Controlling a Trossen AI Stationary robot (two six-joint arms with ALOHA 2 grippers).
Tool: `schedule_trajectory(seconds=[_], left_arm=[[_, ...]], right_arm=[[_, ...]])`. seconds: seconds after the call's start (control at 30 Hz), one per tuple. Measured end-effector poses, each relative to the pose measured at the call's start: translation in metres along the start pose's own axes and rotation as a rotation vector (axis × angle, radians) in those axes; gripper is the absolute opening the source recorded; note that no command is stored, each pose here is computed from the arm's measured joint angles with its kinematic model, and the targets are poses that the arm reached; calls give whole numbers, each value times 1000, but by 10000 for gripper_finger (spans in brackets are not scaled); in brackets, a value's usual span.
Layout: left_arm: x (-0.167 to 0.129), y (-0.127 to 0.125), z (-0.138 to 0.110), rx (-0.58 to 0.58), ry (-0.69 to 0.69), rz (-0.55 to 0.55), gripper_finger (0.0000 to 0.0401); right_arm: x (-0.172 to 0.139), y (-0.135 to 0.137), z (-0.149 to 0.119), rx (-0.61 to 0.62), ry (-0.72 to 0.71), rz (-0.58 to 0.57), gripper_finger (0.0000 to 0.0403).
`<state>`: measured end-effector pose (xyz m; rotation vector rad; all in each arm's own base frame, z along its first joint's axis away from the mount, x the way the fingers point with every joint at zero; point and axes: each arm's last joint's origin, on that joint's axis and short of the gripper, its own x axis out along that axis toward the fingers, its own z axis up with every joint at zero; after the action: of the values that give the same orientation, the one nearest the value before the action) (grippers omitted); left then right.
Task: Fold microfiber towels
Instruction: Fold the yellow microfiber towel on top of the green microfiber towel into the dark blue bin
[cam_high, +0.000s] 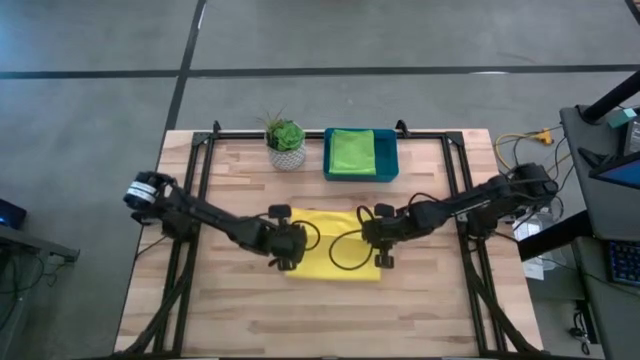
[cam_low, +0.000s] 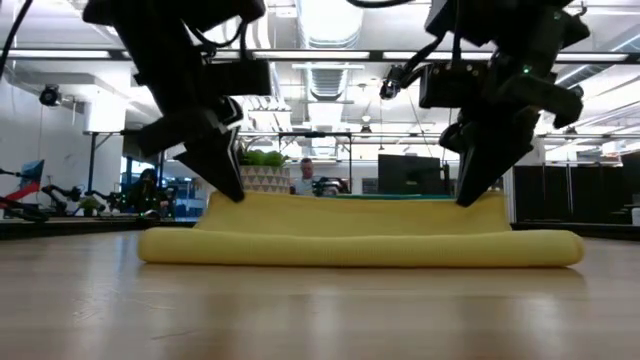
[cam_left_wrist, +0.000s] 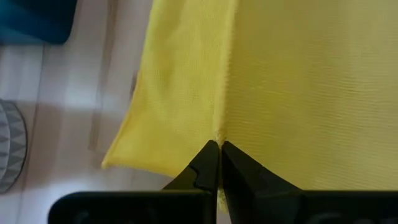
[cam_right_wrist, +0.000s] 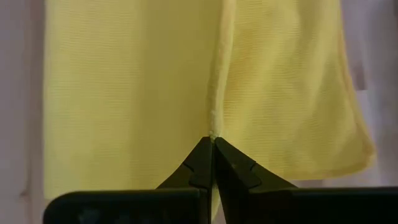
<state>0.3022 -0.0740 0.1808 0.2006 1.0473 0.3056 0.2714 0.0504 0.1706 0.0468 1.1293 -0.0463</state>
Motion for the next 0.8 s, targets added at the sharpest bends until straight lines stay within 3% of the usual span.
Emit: schedule_trajectory(seconds=[0.8], left_arm=[[30, 60, 9, -36, 28, 39, 0]], right_arm=[[3, -59, 9, 70, -17, -72, 9]])
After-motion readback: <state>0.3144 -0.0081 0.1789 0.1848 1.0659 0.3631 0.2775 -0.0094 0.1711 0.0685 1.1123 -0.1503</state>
